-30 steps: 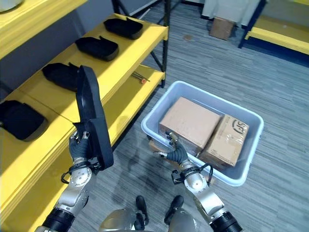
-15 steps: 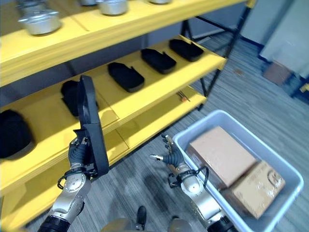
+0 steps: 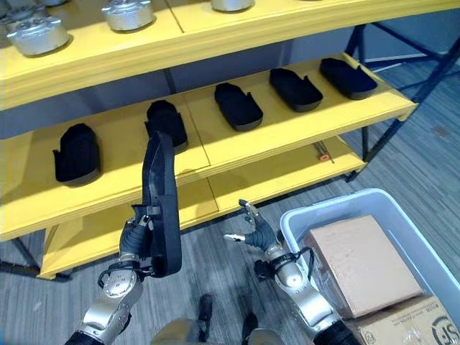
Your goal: Move parts from the plastic box to the shelf.
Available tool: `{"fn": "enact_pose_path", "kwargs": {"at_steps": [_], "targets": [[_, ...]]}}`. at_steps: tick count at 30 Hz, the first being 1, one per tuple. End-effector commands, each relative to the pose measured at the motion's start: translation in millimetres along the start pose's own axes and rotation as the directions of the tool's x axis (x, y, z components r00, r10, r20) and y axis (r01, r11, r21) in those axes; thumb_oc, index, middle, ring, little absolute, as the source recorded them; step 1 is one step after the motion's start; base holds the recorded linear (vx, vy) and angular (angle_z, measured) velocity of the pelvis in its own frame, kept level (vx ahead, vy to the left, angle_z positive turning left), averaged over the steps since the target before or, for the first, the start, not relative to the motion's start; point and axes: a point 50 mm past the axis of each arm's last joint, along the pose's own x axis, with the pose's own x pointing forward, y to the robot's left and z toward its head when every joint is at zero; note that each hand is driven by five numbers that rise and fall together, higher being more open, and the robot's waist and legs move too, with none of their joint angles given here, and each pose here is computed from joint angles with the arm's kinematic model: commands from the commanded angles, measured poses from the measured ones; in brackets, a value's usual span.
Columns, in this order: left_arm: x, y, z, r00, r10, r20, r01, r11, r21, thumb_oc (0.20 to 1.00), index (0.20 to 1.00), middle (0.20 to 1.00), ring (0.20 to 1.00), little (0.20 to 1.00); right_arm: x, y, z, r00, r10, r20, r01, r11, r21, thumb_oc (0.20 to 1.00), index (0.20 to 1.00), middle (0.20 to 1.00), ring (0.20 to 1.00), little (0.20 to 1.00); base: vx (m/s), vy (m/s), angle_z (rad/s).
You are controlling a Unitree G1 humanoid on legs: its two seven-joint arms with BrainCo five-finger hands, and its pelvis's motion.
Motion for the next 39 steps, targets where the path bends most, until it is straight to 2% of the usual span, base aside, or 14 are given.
{"fn": "enact_pose_path", "kwargs": {"at_steps": [1,5,12,17,26,34,39], "targets": [[12,4,32,0.99,0.017,0.142,-0.003,0.995,-0.097,0.2,0.2,0.2,0.2,0.2,4,5,25,0.991,0.003,0.131,-0.007,1.0,0.026,1.0,1.0,1.0,1.0,1.0,-0.01,0.089,-0.09],[10,13,32,0.989,0.067,0.134,-0.044,0.985,-0.169,0.2,0.2,0.2,0.2,0.2,2,-15,25,0.988,-0.058,0.14,0.058,0.998,0.007,1.0,1.0,1.0,1.0,1.0,-0.06,0.242,-0.15],[16,17,26,0.995,0.053,0.09,-0.039,0.987,-0.157,0.2,0.2,0.2,0.2,0.2,-9,-38,28,0.984,-0.096,0.15,0.101,0.994,-0.03,1.0,1.0,1.0,1.0,1.0,-0.01,0.516,0.53],[12,26,32,0.989,0.08,0.123,-0.061,0.986,-0.153,0.2,0.2,0.2,0.2,0.2,-12,-37,28,0.987,-0.095,0.132,0.098,0.995,-0.017,1.0,1.0,1.0,1.0,1.0,0.01,0.289,0.42],[19,45,51,0.974,0.096,0.207,-0.089,0.995,-0.044,0.2,0.2,0.2,0.2,0.2,-1,-30,39,0.977,-0.08,0.197,0.082,0.997,0.0,1.0,1.0,1.0,1.0,1.0,-0.07,0.264,0.12],[15,51,44,0.984,0.096,0.149,-0.089,0.995,-0.053,0.2,0.2,0.2,0.2,0.2,8,-19,43,0.981,-0.046,0.191,0.054,0.998,-0.037,1.0,1.0,1.0,1.0,1.0,-0.03,0.236,-0.28],[9,51,37,0.989,0.085,0.12,-0.079,0.996,-0.05,0.2,0.2,0.2,0.2,0.2,0,-20,40,0.985,-0.038,0.17,0.046,0.998,-0.041,1.0,1.0,1.0,1.0,1.0,0.06,0.082,-0.39]]}}
